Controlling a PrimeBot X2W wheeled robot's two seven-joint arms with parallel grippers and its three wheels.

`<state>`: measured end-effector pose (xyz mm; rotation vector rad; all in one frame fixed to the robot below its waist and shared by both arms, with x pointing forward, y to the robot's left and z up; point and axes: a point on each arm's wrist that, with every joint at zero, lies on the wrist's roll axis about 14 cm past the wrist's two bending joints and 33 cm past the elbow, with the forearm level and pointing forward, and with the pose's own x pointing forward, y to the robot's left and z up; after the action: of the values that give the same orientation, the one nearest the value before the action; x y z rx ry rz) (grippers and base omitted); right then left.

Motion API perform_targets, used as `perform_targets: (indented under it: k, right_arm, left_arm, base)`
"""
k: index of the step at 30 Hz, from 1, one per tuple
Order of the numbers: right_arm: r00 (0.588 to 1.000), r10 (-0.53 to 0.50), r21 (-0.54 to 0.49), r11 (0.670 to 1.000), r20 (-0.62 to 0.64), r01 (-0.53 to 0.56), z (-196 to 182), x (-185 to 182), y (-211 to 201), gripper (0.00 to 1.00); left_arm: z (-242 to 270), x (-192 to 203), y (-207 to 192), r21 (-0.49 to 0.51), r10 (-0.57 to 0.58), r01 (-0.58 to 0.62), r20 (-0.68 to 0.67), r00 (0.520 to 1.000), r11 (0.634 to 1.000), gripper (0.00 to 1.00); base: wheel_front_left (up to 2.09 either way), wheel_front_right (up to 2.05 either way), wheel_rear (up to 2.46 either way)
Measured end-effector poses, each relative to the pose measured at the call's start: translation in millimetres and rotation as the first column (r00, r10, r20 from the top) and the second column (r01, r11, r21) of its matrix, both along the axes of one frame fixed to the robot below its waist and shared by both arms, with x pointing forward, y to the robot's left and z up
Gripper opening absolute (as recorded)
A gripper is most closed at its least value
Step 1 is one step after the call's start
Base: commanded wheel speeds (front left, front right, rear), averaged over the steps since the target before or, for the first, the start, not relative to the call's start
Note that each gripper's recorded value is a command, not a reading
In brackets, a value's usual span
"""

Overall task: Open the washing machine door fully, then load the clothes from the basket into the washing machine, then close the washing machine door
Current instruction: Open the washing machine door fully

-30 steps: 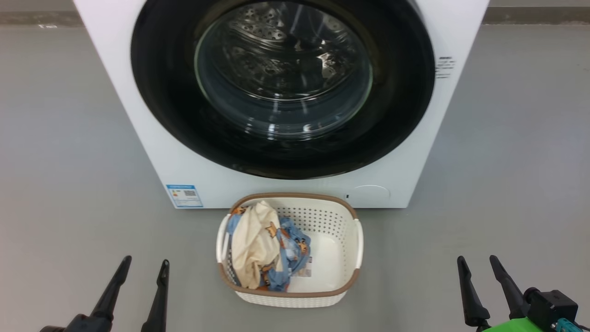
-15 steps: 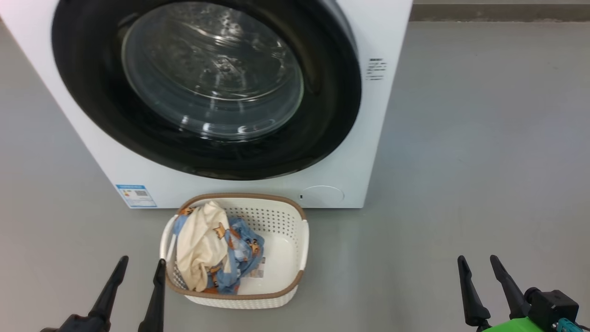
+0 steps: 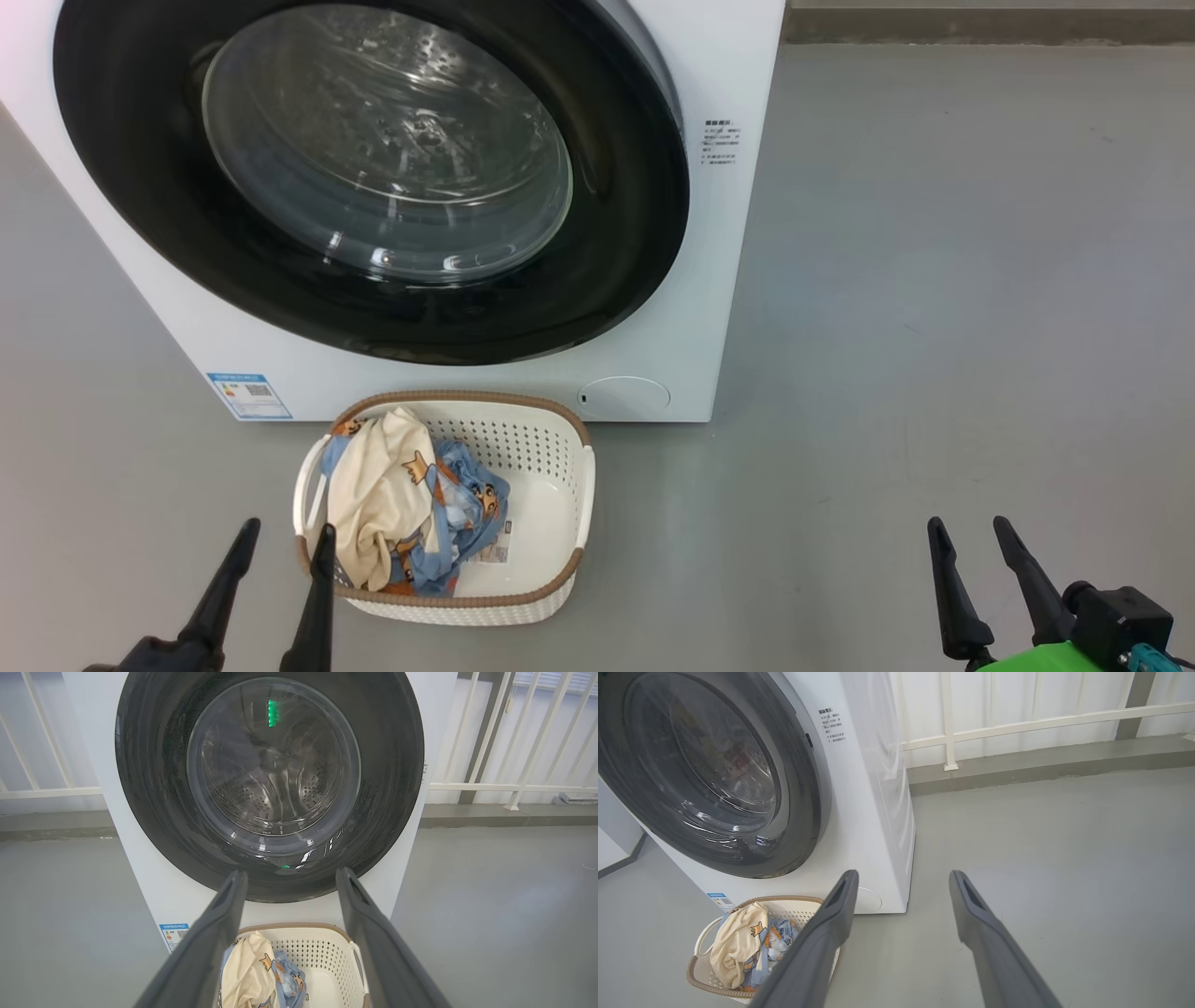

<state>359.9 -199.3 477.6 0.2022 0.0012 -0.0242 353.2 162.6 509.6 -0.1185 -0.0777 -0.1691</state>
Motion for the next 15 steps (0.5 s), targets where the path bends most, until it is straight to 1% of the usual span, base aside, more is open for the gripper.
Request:
perform_targets:
  k: [1,2,3,4,5,8,10,11,15]
  right_arm:
    - [1.000,0.001,0.001,1.000,0.000,-0.001,-0.1,0.3,0.3,1.00]
    - [1.000,0.002,0.002,1.000,0.000,-0.002,0.0,0.8,0.8,0.93]
    - [1.000,0.003,0.003,1.000,0.002,-0.003,0.5,1.3,1.3,0.64]
    - [1.000,0.003,0.003,1.000,0.002,-0.003,0.5,1.3,1.3,0.19]
    - [1.000,0.004,0.007,1.000,0.005,-0.004,1.3,1.9,1.6,0.00]
    - [0.999,0.001,0.025,1.000,0.033,-0.002,9.8,6.9,1.8,0.00]
    - [0.997,-0.003,0.050,0.999,0.077,-0.001,23.5,15.8,1.8,0.00]
    - [0.993,-0.004,0.076,0.997,0.118,-0.005,36.7,25.2,3.0,0.00]
    - [0.981,-0.012,0.140,0.990,0.192,-0.015,61.5,44.2,4.6,0.00]
  left_arm:
    - [-0.2,-0.1,0.2,0.000,0.001,-0.001,-0.001,1.000,1.000,1.00]
    - [-0.5,-0.2,0.5,-0.001,0.002,-0.002,-0.002,1.000,1.000,1.00]
    - [-0.9,-0.4,0.5,-0.002,0.004,-0.004,-0.003,1.000,1.000,1.00]
    - [-0.9,-0.4,0.5,-0.002,0.004,-0.004,-0.003,1.000,1.000,1.00]
    - [-1.0,-0.3,0.3,-0.006,0.006,-0.006,-0.003,1.000,1.000,1.00]
    - [-1.0,0.0,-3.4,-0.026,0.009,-0.009,-0.004,1.000,1.000,1.00]
    - [-1.4,0.1,-4.2,-0.029,0.009,-0.009,-0.005,1.000,1.000,1.00]
    - [-2.2,0.2,-4.0,-0.029,0.010,-0.010,-0.008,1.000,1.000,1.00]
    - [-4.3,0.3,-3.2,-0.029,0.012,-0.013,-0.014,1.000,0.999,1.00]
  base:
    - [0.00,0.00,0.00]
    - [0.00,0.00,0.00]
    - [0.00,0.00,0.00]
    - [0.00,0.00,0.00]
    - [0.00,0.00,0.00]
    - [0.00,0.00,0.00]
    - [0.00,0.00,0.00]
    - [0.00,0.00,0.00]
    - [0.00,0.00,0.00]
